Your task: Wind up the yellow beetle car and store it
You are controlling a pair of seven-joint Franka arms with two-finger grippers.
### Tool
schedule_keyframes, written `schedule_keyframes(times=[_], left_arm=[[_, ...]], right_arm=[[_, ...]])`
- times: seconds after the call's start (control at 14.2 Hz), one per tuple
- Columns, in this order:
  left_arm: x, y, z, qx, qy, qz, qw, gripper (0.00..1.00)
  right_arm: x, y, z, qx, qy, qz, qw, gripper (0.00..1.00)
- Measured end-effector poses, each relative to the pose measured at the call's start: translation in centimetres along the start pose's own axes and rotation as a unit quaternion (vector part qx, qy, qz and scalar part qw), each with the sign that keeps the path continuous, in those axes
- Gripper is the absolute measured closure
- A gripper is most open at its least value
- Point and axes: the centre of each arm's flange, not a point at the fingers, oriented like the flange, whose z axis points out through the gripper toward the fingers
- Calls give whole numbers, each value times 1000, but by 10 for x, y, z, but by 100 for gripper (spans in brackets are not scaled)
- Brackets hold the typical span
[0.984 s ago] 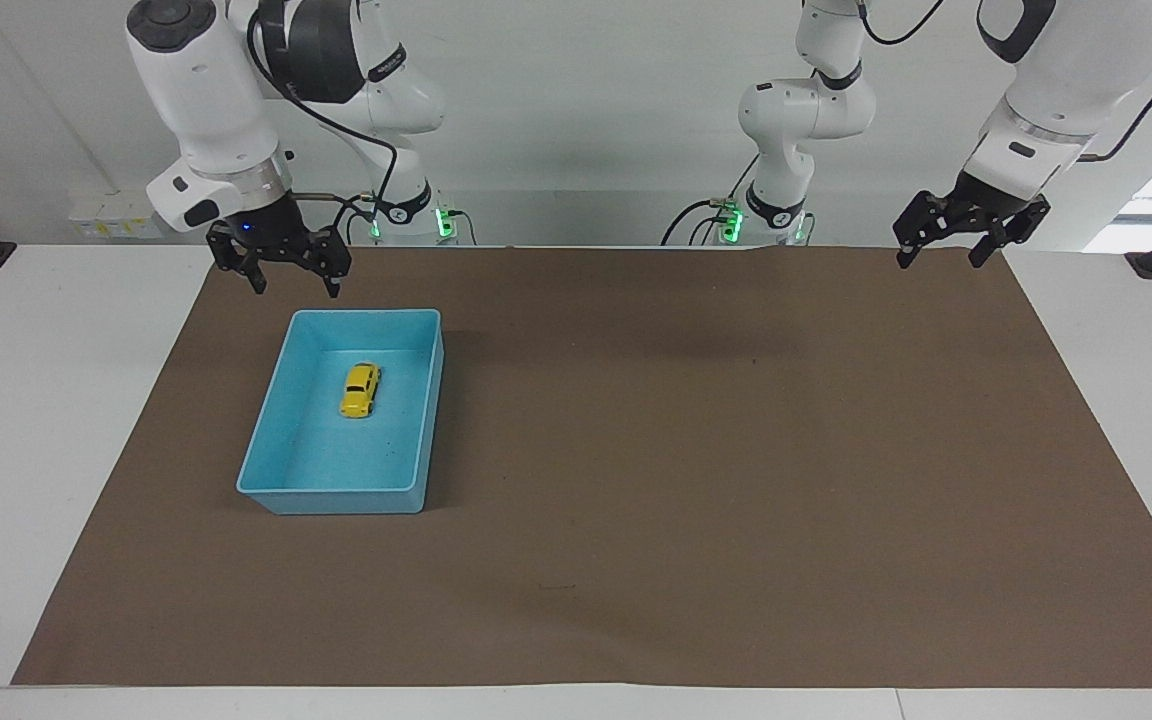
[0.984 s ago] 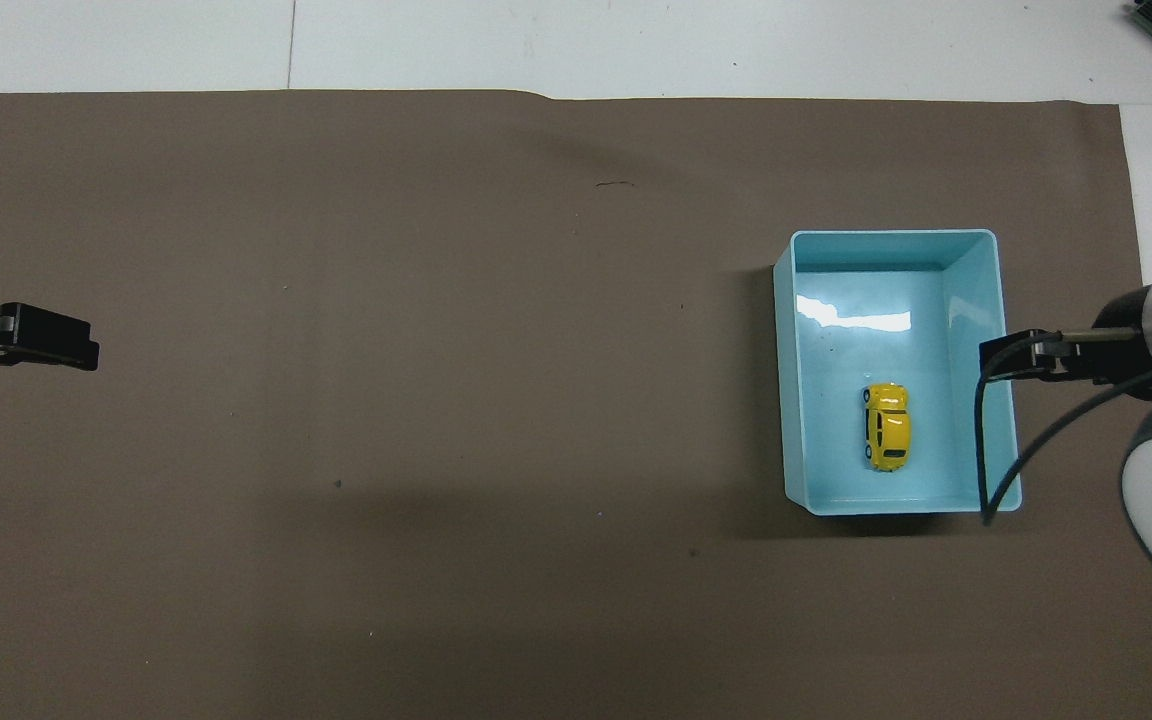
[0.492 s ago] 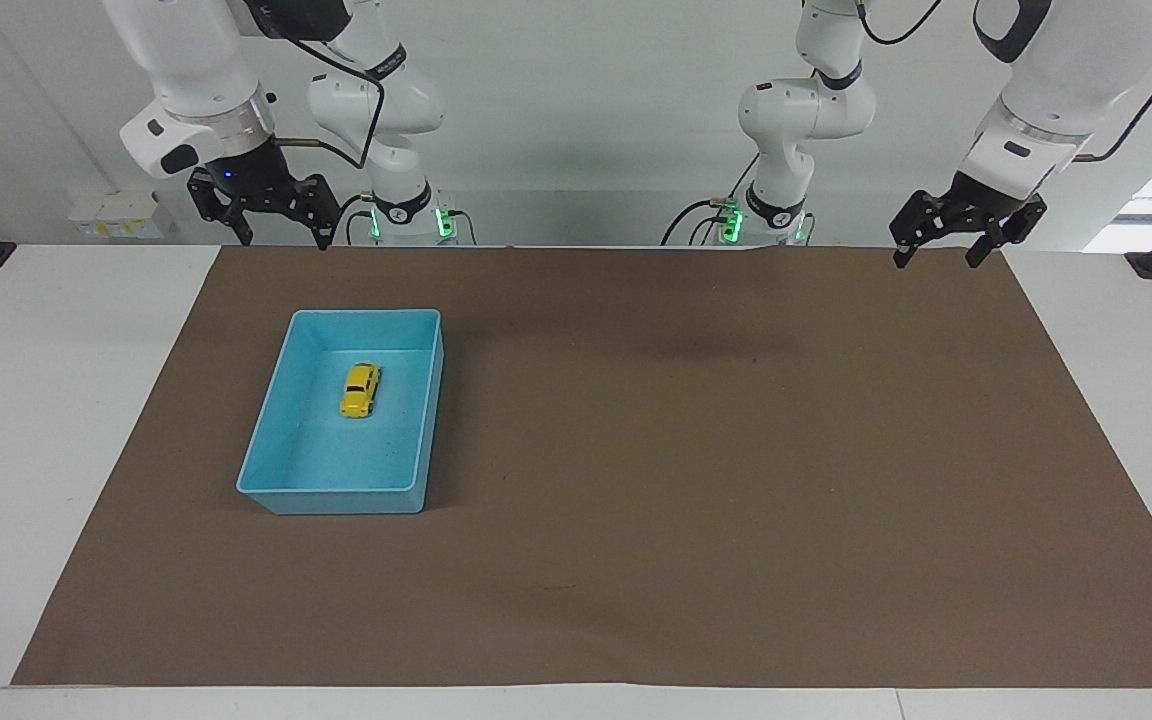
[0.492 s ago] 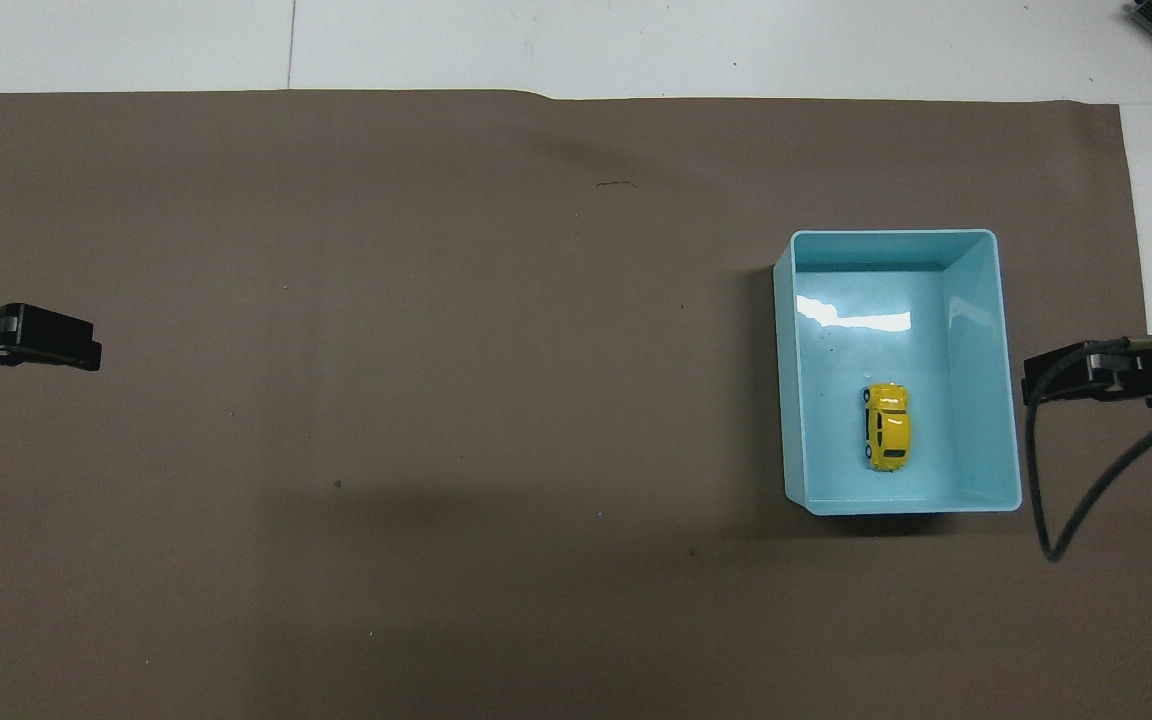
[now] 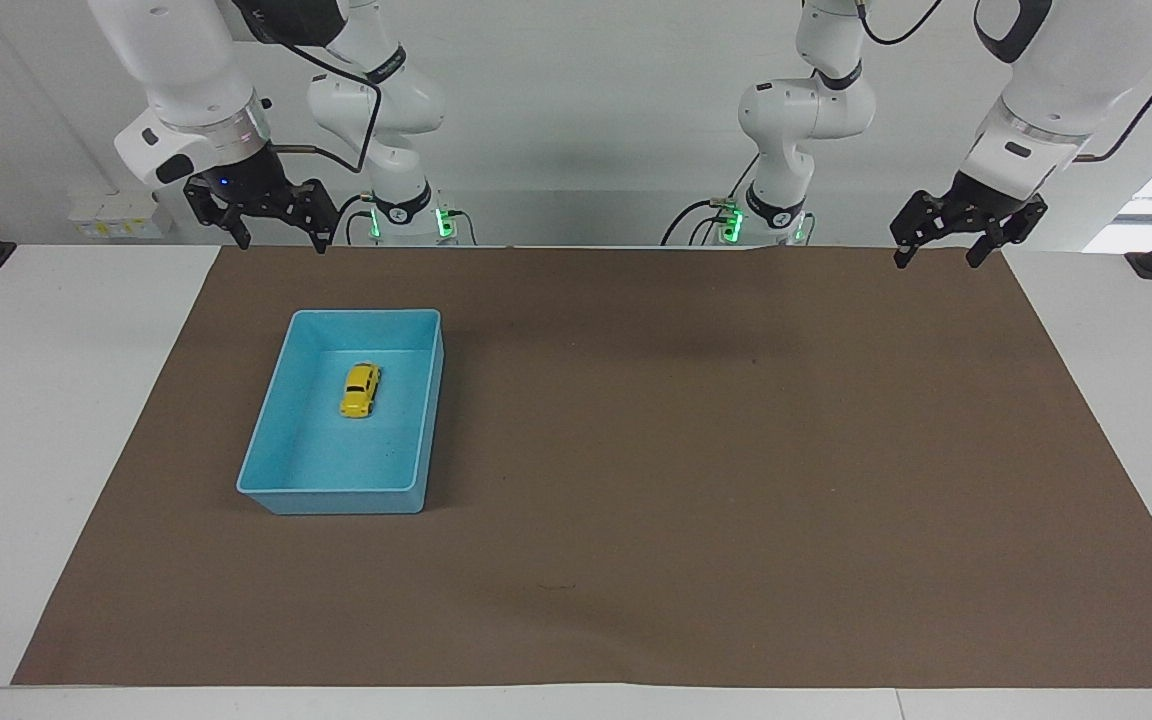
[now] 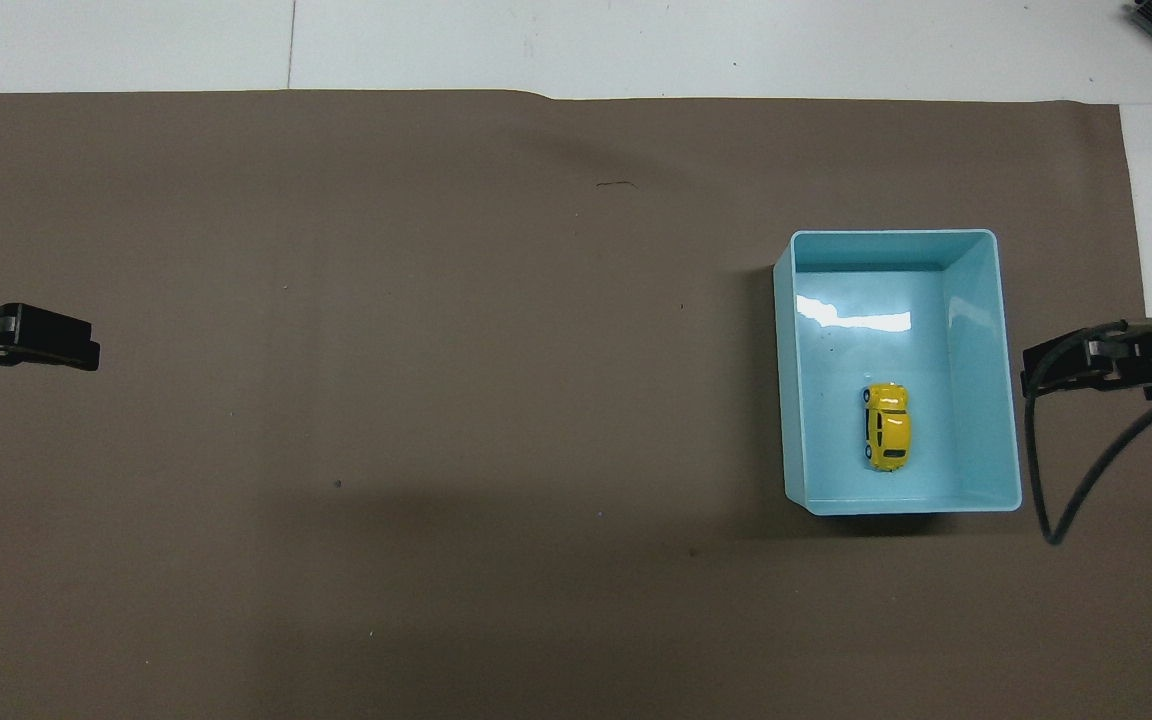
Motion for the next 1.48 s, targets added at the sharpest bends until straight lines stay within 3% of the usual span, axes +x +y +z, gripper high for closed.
schedule_keyframes(times=[1.48], left_arm=[[0,-7,0,0,0,-6,1000,0]], right_arm=[[1,4,2,1,-2,4,1000,0]])
